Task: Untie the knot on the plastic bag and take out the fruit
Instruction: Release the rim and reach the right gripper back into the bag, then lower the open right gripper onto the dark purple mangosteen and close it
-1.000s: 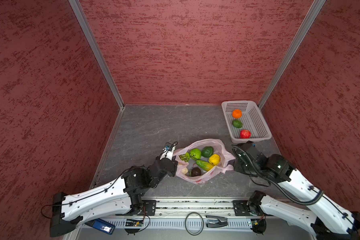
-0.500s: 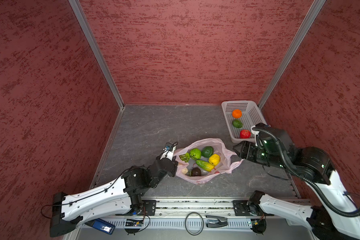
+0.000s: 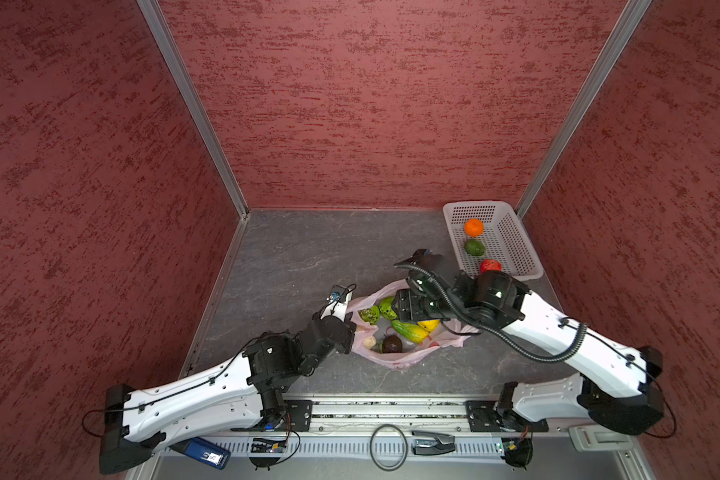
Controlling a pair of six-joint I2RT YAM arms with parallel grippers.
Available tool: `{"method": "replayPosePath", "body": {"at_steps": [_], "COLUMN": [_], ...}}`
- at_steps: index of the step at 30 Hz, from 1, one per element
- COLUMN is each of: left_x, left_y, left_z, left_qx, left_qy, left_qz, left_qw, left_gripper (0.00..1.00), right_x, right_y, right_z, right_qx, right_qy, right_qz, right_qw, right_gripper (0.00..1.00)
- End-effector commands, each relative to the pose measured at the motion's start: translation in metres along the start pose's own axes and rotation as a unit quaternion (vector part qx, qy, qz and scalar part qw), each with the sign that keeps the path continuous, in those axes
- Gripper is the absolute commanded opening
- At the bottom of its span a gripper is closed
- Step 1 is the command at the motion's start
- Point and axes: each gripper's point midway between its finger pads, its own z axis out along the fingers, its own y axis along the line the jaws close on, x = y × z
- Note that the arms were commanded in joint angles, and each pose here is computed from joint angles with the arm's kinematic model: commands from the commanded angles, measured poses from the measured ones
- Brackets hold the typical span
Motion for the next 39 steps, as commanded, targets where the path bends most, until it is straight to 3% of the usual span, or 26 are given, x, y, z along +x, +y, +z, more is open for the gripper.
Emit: {"method": "replayPosePath", "body": {"at_steps": [1,9,17,28,33,39], "left_x": [-0.012,-0.014,-0.005,0.006,0.021,0.026], "left_y": [-0.002,-0.003,-0.006,-0.006,-0.009,-0.018], "left_z": [-0.005,-0.005,0.0,0.002,0.002,0.004], "left_qx": [0.005,0.005,0.008,0.011,0.02,0.034], "left_qy": [-0.012,-0.011,0.004,0.022,0.043,0.047], "left_qz": [-0.014,-0.019,-0.027,-0.029,-0.027,-0.022], "left_qw": [1.0,1.0,1.0,0.999,0.999,0.998], "left_gripper": [0.0,0.0,0.0,0.0,0.0,0.0], "right_x": [0.001,0.036,0.08,0.164,0.138,0.101], "right_y": [0.004,-0.013,-0.031,-0.054,-0.05,-0.044], "right_z": [0.018,0.07,0.099,0.138,0.124,0.117], "right_qx": [-0.007,0.036,0.044,0.05,0.052,0.047], "right_qy": [-0.036,-0.019,0.012,0.121,0.083,0.058], "right_qz": [-0.011,-0.069,-0.071,-0.066,-0.031,0.029], "right_qw": [0.999,0.997,0.996,0.989,0.995,0.997], "right_gripper": [0.82,0.83,0.81,0.83,0.91,0.93]}}
